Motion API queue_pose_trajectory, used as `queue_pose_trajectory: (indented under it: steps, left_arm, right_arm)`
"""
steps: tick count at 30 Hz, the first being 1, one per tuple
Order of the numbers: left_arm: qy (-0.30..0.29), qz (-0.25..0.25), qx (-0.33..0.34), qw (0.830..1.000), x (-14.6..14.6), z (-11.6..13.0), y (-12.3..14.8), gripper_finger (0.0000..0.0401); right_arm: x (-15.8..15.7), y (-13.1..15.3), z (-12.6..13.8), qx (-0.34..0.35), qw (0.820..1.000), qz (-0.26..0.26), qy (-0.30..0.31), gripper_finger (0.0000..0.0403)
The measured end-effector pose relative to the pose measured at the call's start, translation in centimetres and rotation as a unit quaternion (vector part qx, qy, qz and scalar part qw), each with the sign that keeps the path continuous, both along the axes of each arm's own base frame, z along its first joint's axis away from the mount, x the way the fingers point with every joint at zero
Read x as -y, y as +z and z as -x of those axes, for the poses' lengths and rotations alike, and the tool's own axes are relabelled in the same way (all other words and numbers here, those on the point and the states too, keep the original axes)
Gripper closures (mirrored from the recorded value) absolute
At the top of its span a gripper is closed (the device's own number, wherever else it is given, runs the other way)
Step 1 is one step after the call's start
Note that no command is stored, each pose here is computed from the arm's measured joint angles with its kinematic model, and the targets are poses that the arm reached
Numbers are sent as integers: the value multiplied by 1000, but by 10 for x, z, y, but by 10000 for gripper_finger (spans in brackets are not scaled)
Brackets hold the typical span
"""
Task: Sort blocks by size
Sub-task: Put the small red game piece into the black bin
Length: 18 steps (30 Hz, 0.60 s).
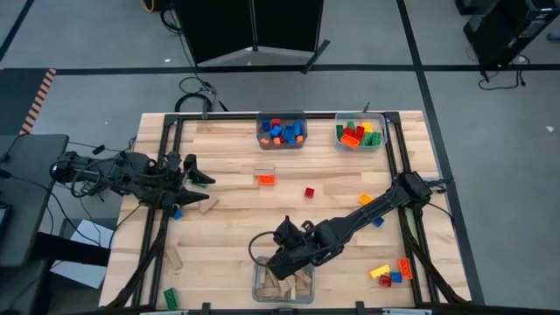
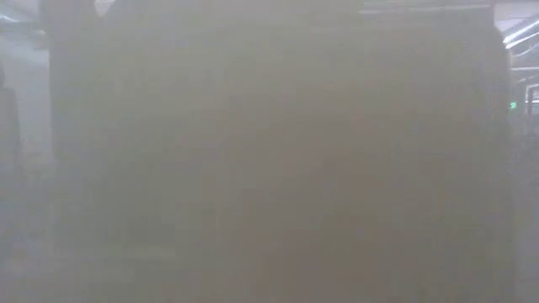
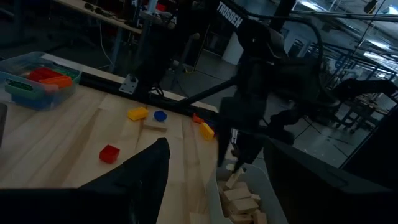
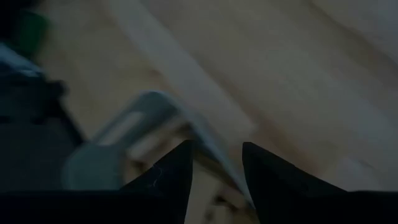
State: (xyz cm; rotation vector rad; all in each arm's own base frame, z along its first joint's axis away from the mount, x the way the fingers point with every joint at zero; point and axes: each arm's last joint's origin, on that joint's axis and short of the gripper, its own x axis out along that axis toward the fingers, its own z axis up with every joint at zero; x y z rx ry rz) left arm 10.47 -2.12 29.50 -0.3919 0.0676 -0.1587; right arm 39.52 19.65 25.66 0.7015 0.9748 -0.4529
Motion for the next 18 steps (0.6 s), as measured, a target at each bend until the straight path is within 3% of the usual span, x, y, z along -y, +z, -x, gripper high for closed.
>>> queue_pose_trajectory:
  steps: [6,18]
  left_arm:
    - [0,0,0,1000,0,0,0,135]
    - [1,0,0,1000,0,0,0,135]
  right_arm:
    - [22,-7,11,-93,994,31,-54,224]
    - [39,-9,30,-208,973,79,-67,121]
